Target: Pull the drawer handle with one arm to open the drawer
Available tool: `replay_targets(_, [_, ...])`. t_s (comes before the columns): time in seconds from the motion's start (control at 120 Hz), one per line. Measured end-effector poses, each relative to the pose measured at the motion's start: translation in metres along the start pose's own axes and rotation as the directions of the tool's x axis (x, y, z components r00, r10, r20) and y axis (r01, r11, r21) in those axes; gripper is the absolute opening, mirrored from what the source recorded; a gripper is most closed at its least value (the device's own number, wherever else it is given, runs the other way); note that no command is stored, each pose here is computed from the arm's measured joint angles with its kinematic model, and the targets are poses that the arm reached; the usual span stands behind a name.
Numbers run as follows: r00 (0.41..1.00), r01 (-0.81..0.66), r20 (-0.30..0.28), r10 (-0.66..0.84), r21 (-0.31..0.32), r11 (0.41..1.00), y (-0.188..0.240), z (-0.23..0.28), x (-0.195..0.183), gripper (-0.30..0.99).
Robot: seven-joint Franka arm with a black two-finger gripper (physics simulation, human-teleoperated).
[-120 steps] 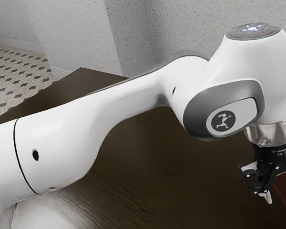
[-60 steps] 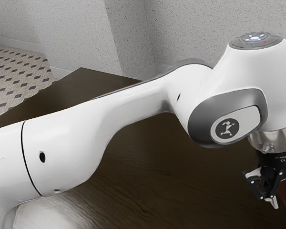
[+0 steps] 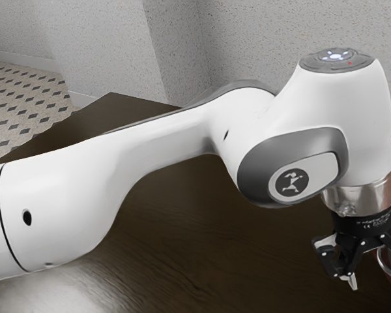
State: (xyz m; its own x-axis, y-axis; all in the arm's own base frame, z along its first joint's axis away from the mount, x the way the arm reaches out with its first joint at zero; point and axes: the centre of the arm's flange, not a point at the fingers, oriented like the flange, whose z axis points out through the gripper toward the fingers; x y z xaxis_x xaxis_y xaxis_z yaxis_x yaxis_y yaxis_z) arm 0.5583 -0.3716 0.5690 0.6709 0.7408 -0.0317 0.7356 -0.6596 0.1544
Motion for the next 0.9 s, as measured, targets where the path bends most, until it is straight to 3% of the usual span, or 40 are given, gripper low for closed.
replay_targets(0.9, [0.999,-0.009,-0.038,0.011,0.06,0.998,-0.048,0.003,0.0,0.44])
